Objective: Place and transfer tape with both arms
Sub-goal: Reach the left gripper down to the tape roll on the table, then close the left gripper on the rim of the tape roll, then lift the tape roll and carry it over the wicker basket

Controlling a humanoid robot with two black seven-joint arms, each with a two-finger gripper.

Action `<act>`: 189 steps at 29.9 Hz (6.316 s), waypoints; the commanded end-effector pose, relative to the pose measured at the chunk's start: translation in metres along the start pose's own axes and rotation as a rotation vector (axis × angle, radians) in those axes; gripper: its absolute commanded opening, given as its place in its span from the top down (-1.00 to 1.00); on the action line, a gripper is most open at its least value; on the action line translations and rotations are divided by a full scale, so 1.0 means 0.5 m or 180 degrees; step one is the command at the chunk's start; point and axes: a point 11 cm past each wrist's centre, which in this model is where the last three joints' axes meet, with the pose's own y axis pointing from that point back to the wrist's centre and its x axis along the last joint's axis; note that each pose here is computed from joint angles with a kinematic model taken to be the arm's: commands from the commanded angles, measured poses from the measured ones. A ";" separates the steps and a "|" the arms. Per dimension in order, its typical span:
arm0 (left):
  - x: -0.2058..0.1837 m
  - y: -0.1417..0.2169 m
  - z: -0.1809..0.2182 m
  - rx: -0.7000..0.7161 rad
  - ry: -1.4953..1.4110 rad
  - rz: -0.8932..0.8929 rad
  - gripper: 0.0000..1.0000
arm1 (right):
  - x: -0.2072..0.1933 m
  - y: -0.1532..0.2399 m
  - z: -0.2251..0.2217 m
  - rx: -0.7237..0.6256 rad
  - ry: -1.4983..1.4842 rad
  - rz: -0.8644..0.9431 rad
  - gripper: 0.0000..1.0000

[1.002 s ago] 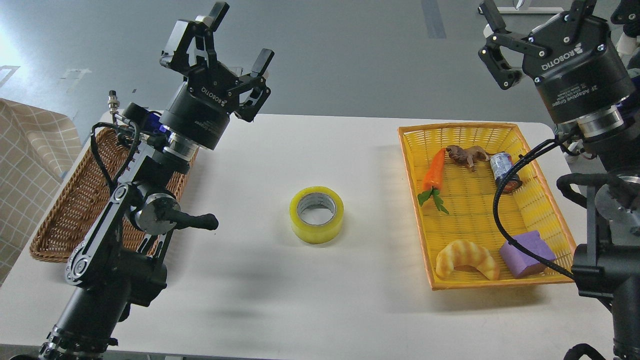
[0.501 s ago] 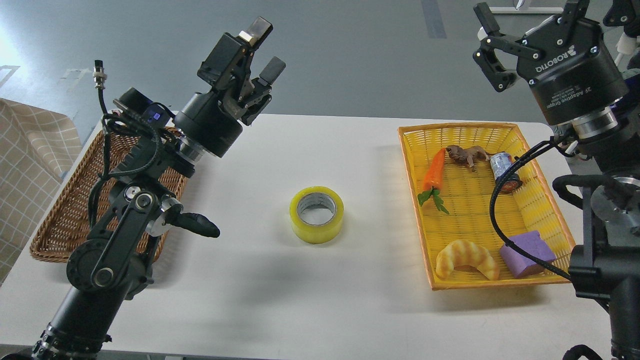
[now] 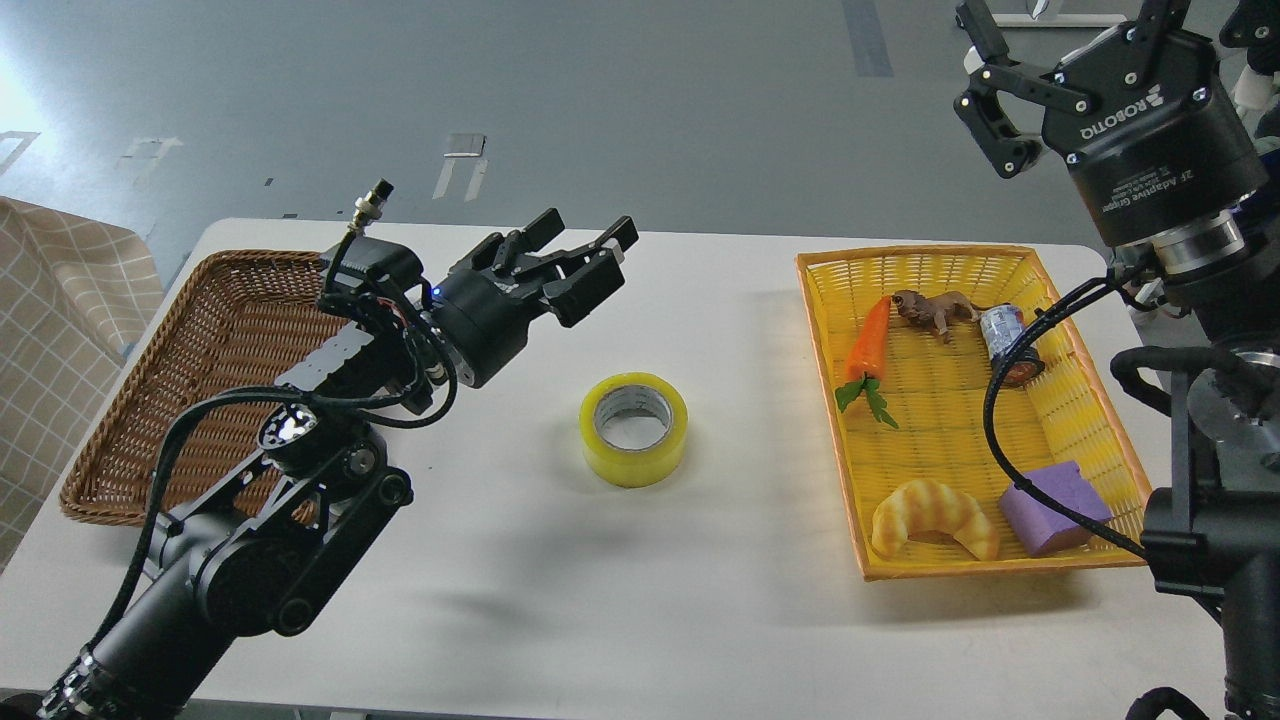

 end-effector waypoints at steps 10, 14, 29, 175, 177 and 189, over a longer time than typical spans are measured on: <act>-0.088 -0.005 0.029 0.0089 -0.0106 -0.0427 -0.95 | 0.001 0.004 -0.009 0.0038 -0.0029 -0.0003 -1.00; -0.094 -0.004 0.029 0.0098 -0.0089 -0.0440 -0.95 | 0.001 0.005 -0.008 0.0032 -0.0025 -0.0006 -1.00; -0.187 -0.008 0.024 0.0078 -0.0253 -0.0913 -0.95 | 0.008 0.016 -0.004 0.0016 -0.0036 0.0048 -1.00; 0.162 0.068 -0.280 0.0548 -0.2119 -0.0986 0.62 | 0.078 0.095 -0.026 0.0045 0.0047 0.0495 -1.00; 0.183 0.091 -0.303 0.0660 -0.2190 -0.1008 0.62 | 0.077 0.094 -0.024 0.0044 0.0041 0.0491 -1.00; 0.208 0.311 -0.462 0.1193 -0.2460 -0.1232 0.62 | 0.075 0.091 -0.021 0.0019 0.0043 0.0469 -1.00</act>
